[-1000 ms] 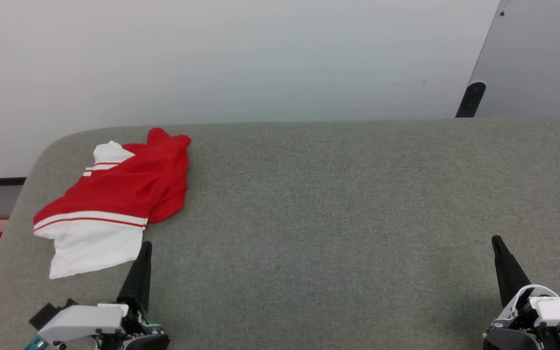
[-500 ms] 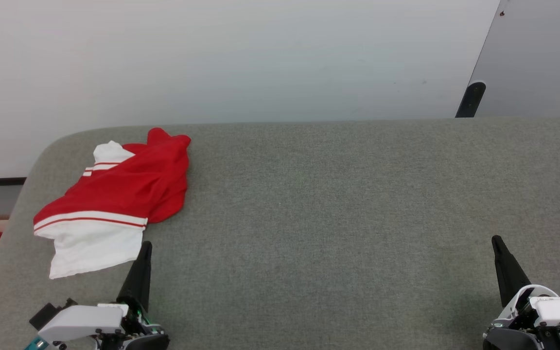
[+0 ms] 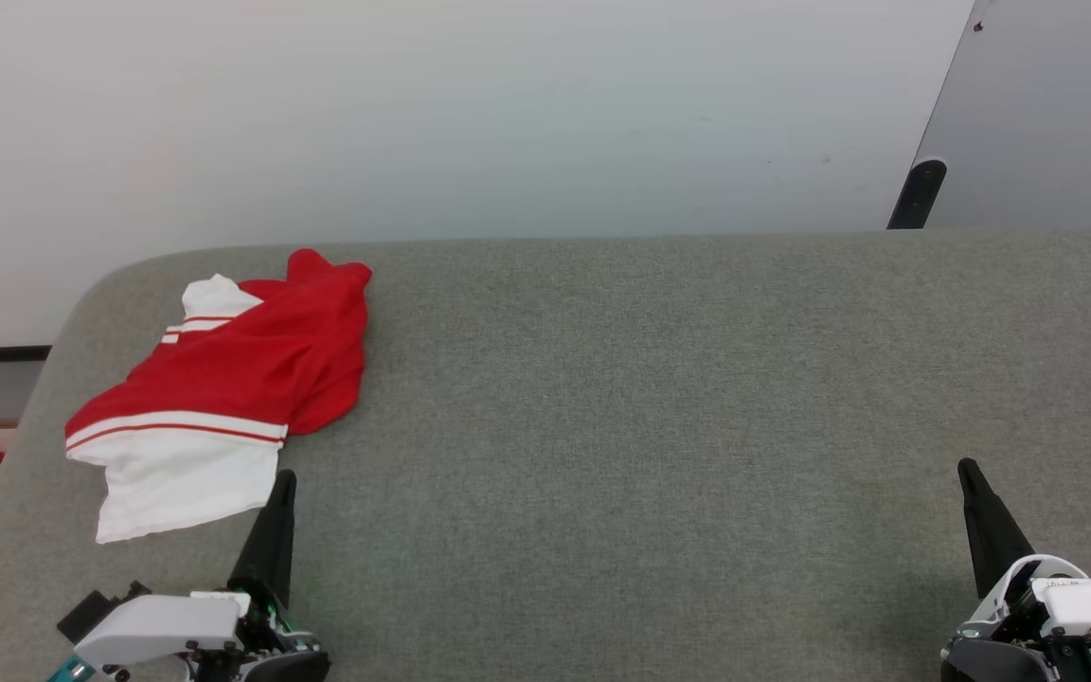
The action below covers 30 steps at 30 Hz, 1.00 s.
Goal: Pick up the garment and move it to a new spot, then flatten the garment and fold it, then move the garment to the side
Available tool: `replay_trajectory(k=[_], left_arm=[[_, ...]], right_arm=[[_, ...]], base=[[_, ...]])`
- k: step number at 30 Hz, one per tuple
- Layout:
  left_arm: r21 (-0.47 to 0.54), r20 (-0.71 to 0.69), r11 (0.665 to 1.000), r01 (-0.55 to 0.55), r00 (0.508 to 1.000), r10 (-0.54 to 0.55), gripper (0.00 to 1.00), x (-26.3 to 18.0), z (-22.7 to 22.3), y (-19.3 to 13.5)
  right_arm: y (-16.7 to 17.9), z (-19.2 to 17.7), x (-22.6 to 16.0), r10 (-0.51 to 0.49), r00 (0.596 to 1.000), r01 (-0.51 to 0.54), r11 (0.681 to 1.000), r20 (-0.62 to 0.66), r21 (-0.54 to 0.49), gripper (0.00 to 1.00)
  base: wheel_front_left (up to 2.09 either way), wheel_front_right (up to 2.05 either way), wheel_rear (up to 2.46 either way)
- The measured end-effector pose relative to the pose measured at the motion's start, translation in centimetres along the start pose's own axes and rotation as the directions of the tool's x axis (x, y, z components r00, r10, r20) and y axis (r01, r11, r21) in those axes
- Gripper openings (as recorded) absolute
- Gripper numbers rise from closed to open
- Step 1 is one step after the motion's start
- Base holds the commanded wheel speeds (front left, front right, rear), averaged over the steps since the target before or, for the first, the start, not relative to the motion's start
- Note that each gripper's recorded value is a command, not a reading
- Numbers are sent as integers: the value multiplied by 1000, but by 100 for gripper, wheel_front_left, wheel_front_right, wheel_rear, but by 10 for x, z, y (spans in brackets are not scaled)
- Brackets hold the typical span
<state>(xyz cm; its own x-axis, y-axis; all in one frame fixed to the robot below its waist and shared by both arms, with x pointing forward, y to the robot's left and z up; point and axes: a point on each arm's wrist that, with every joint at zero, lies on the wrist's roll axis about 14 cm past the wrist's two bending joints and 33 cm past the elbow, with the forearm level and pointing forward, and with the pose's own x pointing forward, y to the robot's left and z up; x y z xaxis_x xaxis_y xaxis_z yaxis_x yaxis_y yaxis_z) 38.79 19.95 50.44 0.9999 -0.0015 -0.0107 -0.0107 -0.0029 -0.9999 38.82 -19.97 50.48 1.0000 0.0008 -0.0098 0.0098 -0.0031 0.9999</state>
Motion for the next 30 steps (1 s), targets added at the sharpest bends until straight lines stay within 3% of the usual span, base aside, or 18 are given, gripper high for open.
replay_trajectory(k=[30], left_arm=[[0,0,1000,0,1000,0,0,0,0,0]], right_arm=[[0,0,0,0,1000,0,1000,0,0,0]], base=[[0,0,0]])
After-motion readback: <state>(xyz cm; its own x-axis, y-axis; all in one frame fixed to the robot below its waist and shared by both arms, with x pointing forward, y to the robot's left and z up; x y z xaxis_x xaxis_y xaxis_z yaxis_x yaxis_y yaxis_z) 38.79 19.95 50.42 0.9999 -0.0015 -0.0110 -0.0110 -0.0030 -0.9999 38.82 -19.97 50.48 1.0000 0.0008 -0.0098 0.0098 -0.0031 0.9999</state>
